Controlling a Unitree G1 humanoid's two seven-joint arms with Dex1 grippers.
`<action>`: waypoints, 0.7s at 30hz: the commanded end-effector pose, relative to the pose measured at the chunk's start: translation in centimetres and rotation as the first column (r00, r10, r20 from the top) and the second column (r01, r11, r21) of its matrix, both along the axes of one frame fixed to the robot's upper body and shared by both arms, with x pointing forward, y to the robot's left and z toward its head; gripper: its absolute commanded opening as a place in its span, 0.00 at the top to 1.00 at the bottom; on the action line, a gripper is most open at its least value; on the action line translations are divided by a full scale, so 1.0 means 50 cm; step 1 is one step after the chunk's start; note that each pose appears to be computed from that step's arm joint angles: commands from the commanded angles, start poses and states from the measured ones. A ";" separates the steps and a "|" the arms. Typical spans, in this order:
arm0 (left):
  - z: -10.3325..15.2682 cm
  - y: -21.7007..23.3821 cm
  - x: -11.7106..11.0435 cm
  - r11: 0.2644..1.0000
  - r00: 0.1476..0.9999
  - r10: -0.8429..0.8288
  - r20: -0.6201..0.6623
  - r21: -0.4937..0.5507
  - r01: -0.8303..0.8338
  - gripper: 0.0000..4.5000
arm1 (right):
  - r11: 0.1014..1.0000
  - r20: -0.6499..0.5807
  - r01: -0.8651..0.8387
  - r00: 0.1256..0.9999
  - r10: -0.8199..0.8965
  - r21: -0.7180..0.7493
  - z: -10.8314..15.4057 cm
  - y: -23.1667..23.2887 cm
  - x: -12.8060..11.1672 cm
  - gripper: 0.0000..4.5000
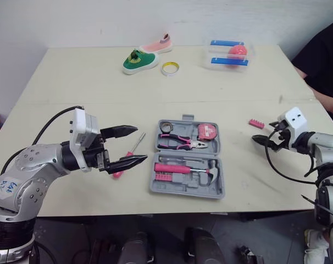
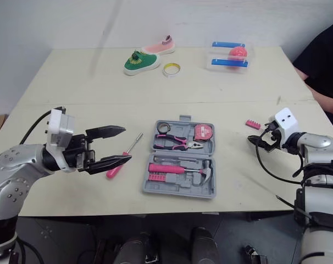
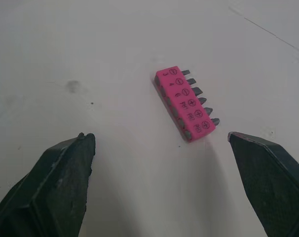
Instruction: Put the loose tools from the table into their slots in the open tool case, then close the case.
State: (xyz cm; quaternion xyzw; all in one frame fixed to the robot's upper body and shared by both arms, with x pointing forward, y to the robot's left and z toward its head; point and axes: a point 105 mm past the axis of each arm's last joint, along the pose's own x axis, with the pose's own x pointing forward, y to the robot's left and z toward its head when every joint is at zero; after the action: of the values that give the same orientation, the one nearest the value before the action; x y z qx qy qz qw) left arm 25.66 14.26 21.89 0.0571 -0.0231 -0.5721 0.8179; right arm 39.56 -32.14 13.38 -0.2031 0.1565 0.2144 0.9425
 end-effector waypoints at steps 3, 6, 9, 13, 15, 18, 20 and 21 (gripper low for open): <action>0.029 -0.006 -0.017 0.999 0.998 -0.035 0.044 0.016 0.034 0.00 | 0.996 0.019 0.075 0.997 -0.075 0.040 0.010 -0.004 0.015 0.00; 0.034 -0.011 -0.023 0.998 0.998 -0.051 0.039 0.029 0.050 0.00 | 0.985 0.007 0.134 0.991 -0.136 0.106 -0.007 0.002 0.023 0.00; 0.037 -0.011 -0.025 0.998 0.998 -0.058 0.033 0.031 0.057 0.00 | 0.981 -0.008 0.146 0.989 -0.146 0.125 -0.020 0.011 0.027 0.00; 0.037 -0.013 -0.029 0.996 0.997 -0.071 0.021 0.047 0.070 0.00 | 0.976 -0.018 0.151 0.988 -0.150 0.159 -0.033 0.030 0.034 0.00; 0.035 -0.017 -0.030 0.996 0.997 -0.077 0.018 0.051 0.076 0.00 | 0.942 -0.054 0.195 0.981 -0.188 0.274 -0.036 0.040 0.041 0.00; 0.039 -0.023 -0.027 0.997 0.997 -0.074 0.028 0.033 0.073 0.00 | 0.934 -0.042 0.141 0.990 -0.135 0.329 -0.029 0.062 0.044 0.00; 0.040 -0.022 -0.024 0.998 0.997 -0.058 0.042 0.019 0.057 0.00 | 0.912 0.013 0.178 0.980 -0.197 0.370 -0.013 0.049 0.050 0.00; 0.039 -0.023 -0.024 0.998 0.998 -0.054 0.044 0.018 0.054 0.00 | 0.898 0.026 0.208 0.971 -0.236 0.388 -0.011 0.040 0.051 0.00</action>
State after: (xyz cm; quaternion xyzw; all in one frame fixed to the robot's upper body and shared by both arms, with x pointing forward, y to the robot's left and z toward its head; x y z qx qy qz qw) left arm 25.05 13.55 22.83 0.0587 -0.0121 -0.5879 0.8067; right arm 41.93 -29.76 12.31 -0.0205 0.1206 0.1430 0.9821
